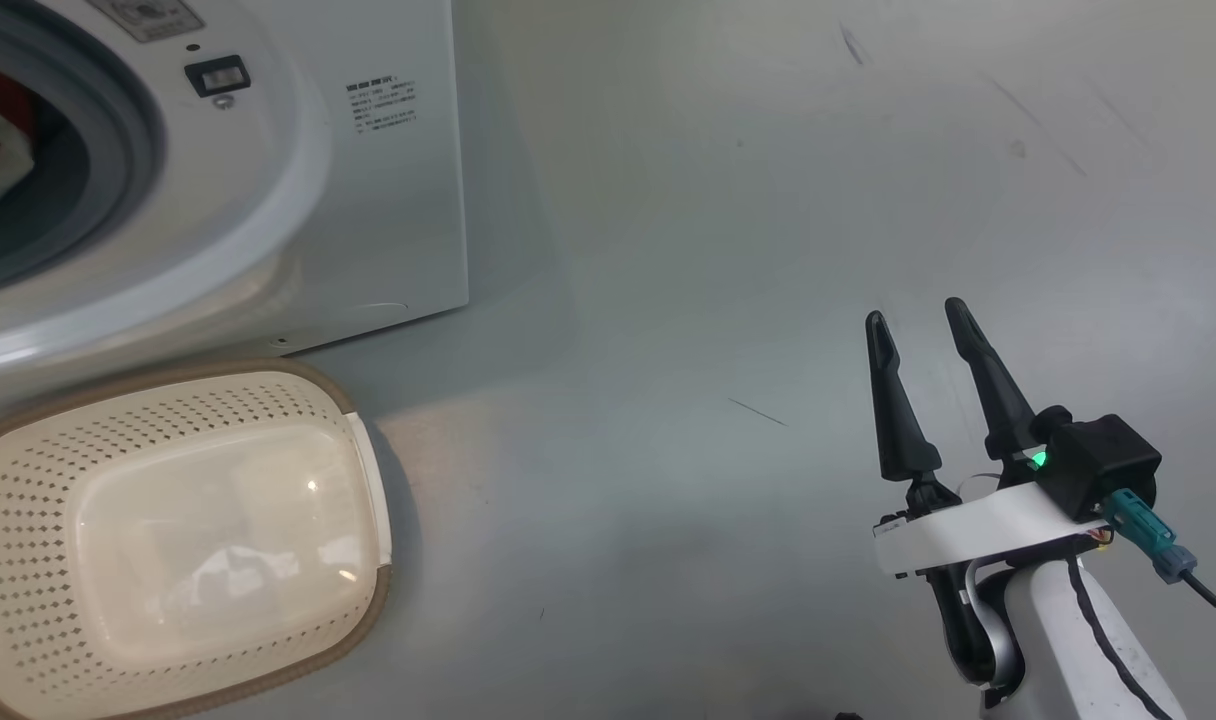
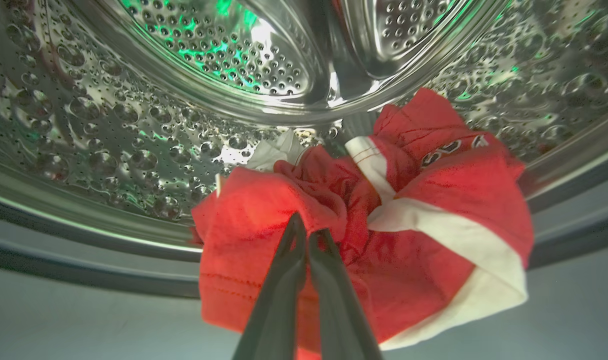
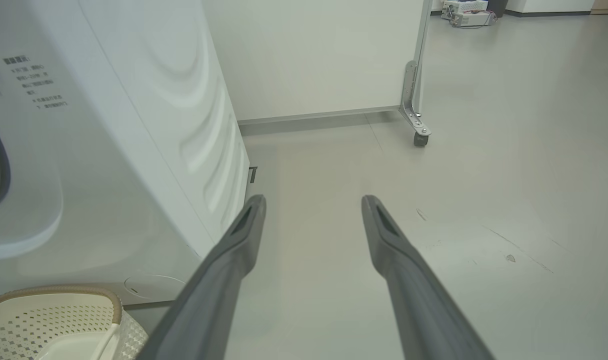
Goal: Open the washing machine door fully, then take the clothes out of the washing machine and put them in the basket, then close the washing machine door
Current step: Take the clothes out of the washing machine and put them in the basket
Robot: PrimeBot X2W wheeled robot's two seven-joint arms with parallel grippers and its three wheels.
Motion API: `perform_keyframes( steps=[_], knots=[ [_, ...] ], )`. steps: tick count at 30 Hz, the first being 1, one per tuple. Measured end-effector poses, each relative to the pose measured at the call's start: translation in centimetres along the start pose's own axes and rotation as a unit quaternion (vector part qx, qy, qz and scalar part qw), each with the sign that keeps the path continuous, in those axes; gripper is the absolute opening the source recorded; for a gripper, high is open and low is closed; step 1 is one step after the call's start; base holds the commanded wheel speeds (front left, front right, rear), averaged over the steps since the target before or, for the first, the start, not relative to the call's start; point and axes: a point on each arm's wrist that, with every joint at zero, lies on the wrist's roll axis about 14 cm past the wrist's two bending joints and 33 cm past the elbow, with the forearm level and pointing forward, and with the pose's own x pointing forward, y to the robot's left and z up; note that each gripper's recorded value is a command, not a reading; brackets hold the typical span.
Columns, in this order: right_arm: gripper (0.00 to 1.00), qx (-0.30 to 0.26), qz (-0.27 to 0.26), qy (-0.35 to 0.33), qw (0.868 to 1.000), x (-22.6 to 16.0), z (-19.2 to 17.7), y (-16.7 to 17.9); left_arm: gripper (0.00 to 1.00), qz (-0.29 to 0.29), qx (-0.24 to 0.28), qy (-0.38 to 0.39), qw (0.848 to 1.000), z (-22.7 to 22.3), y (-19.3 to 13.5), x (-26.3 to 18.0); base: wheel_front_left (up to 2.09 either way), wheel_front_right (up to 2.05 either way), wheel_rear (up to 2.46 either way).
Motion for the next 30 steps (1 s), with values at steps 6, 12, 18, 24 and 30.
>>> perform_keyframes(
  steps=[6,12,18,24,30],
  knots=[
    [1.00,0.001,0.009,-0.014,1.000,-0.3,0.9,0.6,0.00,-0.017,-0.044,-0.049,0.998,1.1,-0.6,-2.2,0.00,0.00,0.00],
    [1.00,-0.003,0.018,-0.019,1.000,-1.1,1.3,1.1,0.00,-0.037,-0.075,-0.095,0.992,1.9,-1.5,-5.0,0.00,0.00,0.00],
    [1.00,-0.002,0.031,-0.026,0.999,-1.9,1.8,1.9,0.00,-0.041,-0.086,-0.136,0.986,2.2,-0.9,-7.9,0.00,0.00,0.00],
    [1.00,0.000,0.042,-0.030,0.999,-2.9,2.0,2.5,0.00,-0.047,-0.084,-0.172,0.980,2.8,-0.3,-10.7,0.00,0.00,0.00],
    [1.00,0.001,0.053,-0.033,0.998,-3.7,2.2,3.0,0.00,-0.037,-0.078,-0.182,0.980,2.2,1.0,-13.3,0.00,0.00,0.00]
  ],
)
